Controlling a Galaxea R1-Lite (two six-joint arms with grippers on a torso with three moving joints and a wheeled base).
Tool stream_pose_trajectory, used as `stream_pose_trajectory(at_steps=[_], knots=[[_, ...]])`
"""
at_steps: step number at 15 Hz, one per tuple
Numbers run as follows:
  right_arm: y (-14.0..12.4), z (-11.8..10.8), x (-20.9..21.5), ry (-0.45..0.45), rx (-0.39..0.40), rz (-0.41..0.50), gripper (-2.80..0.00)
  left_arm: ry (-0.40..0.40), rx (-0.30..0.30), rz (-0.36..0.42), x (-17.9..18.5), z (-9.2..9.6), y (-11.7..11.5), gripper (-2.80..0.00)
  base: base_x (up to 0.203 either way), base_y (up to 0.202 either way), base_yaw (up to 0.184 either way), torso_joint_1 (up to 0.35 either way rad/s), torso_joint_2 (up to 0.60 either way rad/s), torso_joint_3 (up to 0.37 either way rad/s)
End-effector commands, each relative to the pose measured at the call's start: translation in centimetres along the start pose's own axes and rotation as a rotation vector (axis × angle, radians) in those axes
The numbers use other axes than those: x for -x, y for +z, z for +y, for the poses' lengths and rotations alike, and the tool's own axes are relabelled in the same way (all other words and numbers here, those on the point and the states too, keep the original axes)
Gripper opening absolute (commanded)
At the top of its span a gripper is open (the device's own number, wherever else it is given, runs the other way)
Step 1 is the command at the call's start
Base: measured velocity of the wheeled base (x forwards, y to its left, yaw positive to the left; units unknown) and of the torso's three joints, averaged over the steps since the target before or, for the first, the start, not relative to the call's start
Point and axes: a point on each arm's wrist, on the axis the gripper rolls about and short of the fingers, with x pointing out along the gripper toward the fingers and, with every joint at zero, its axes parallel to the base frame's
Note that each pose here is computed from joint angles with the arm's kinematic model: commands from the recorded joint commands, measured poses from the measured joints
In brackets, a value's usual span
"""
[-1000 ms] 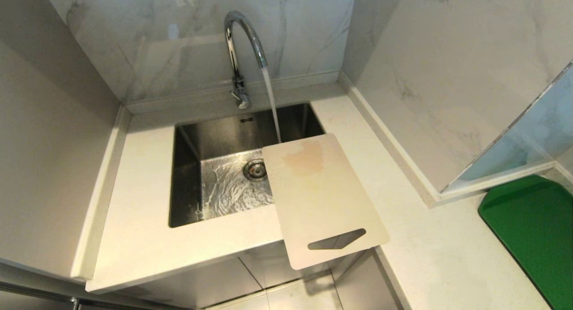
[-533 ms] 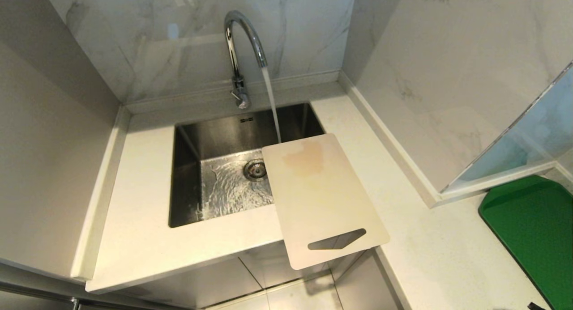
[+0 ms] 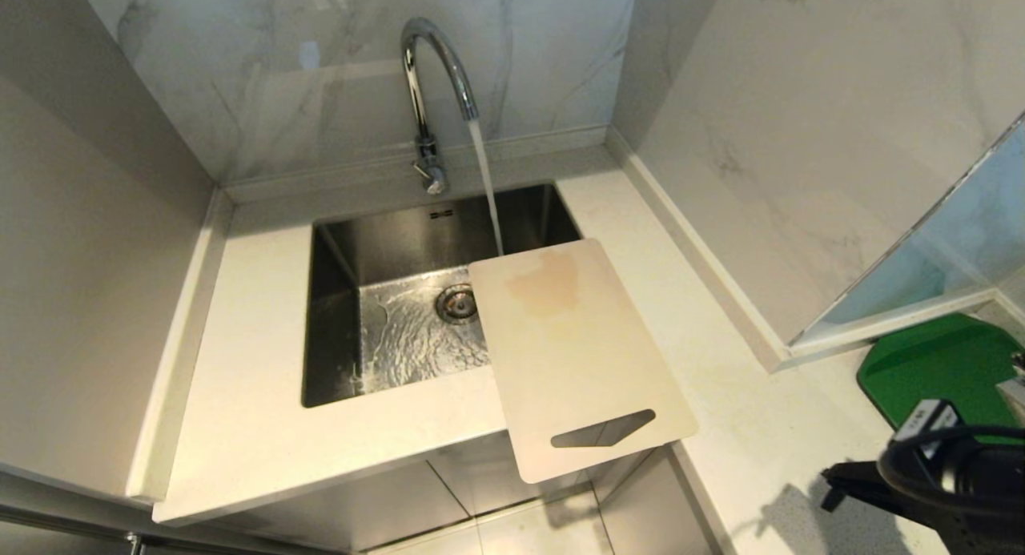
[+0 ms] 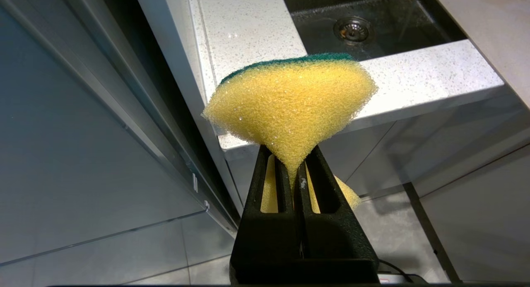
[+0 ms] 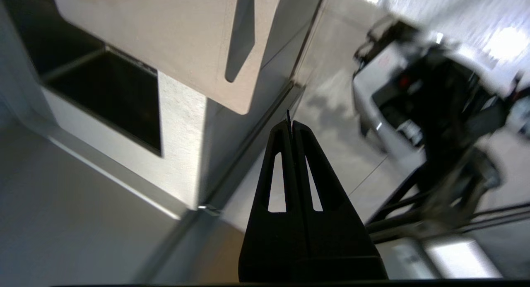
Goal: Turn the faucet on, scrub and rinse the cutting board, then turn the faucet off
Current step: Pick up the cutting board
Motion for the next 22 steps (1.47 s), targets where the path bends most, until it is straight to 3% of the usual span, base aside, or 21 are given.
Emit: stream_pose_trajectory(at_steps=[1, 9, 12, 13, 22], knots=[[0.3, 2.1, -4.2, -0.111, -0.219, 0.076, -2.80, 0.000, 0.000, 0.002, 0.0, 0.0, 0.0, -2.80, 0.000, 0.000, 0.000, 0.000, 0.00, 0.000], [-1.9, 3.5, -11.1, -0.296, -0.310, 0.123, -2.80, 0.001, 0.000, 0.002, 0.0, 0.0, 0.0, -2.80, 0.000, 0.000, 0.000, 0.000, 0.00, 0.000], [-1.7, 4.1, -13.2, -0.303, -0.312, 0.084, -2.80, 0.000, 0.000, 0.002, 0.0, 0.0, 0.0, -2.80, 0.000, 0.000, 0.000, 0.000, 0.00, 0.000], [-1.6, 4.4, -13.6, -0.298, -0.309, 0.082, 0.00, 0.000, 0.000, 0.002, 0.0, 0.0, 0.0, -2.80, 0.000, 0.000, 0.000, 0.000, 0.00, 0.000], [-2.6, 5.9, -17.7, -0.344, -0.275, 0.118, 0.00, 0.000, 0.000, 0.002, 0.0, 0.0, 0.0, -2.80, 0.000, 0.000, 0.000, 0.000, 0.00, 0.000]])
